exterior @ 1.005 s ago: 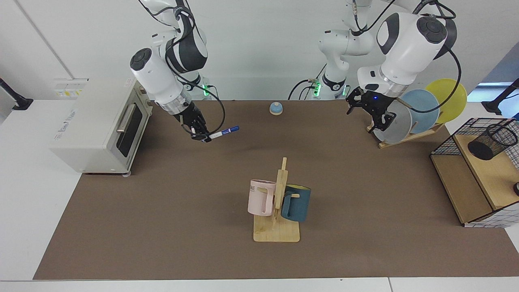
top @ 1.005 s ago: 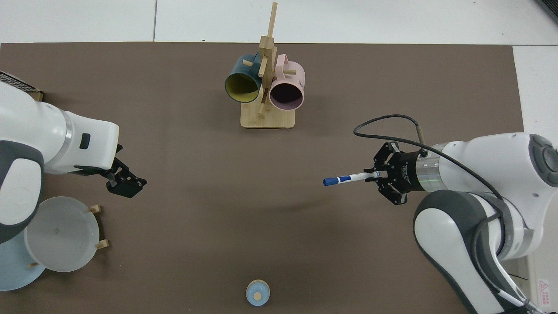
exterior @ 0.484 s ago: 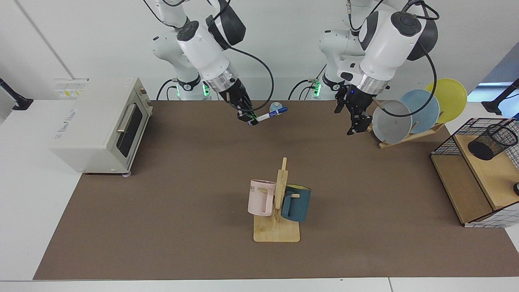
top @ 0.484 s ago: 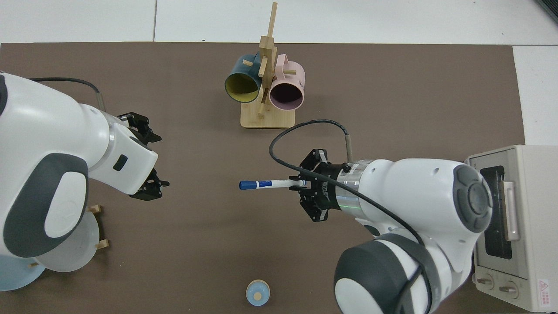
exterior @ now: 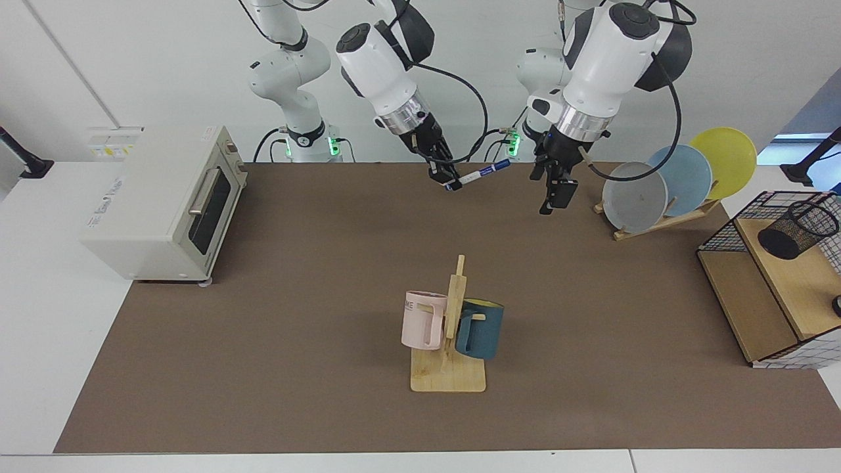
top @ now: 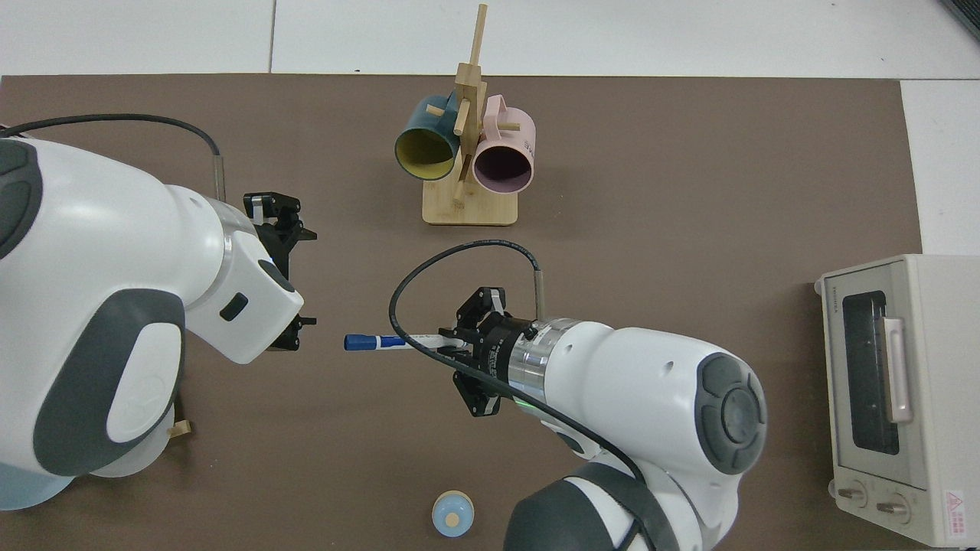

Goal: Put markers into pen holder
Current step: 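Carry the marker to the center while the left gripper approaches, then grasp the marker's capped end with the left gripper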

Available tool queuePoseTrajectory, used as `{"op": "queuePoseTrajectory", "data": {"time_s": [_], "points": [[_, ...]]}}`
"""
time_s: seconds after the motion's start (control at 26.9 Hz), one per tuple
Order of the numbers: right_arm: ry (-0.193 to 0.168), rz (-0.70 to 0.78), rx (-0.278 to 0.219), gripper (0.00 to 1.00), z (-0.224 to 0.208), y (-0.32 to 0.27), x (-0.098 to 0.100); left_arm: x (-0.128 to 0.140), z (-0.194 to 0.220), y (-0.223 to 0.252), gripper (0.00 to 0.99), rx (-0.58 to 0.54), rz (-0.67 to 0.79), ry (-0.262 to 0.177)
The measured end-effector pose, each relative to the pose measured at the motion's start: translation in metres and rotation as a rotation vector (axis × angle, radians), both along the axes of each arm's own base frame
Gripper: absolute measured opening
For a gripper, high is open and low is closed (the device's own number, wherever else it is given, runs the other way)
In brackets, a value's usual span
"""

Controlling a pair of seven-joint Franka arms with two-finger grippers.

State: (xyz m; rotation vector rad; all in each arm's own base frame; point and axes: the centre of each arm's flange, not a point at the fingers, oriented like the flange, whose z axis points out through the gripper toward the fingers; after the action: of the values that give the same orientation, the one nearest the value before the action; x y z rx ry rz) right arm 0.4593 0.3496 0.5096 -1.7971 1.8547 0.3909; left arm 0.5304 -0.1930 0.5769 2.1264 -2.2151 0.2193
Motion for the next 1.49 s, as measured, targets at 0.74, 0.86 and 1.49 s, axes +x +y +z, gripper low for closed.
{"op": "queuePoseTrajectory", "data": {"time_s": [0.74,0.86,1.49], "points": [[0.055,-0.013,0.082,0.17,0.003,0.025,-0.018,-0.018,0.006,-0.007,0.991,0.032,-0.134,0.037],[0.064,-0.028,0.086,0.17,0.004,0.025,-0.017,-0.011,0.006,0.016,0.991,0.033,-0.154,0.037],[0.133,-0.138,0.107,0.17,0.003,0.031,-0.005,-0.042,0.015,-0.021,0.982,0.054,-0.248,0.078]]}}
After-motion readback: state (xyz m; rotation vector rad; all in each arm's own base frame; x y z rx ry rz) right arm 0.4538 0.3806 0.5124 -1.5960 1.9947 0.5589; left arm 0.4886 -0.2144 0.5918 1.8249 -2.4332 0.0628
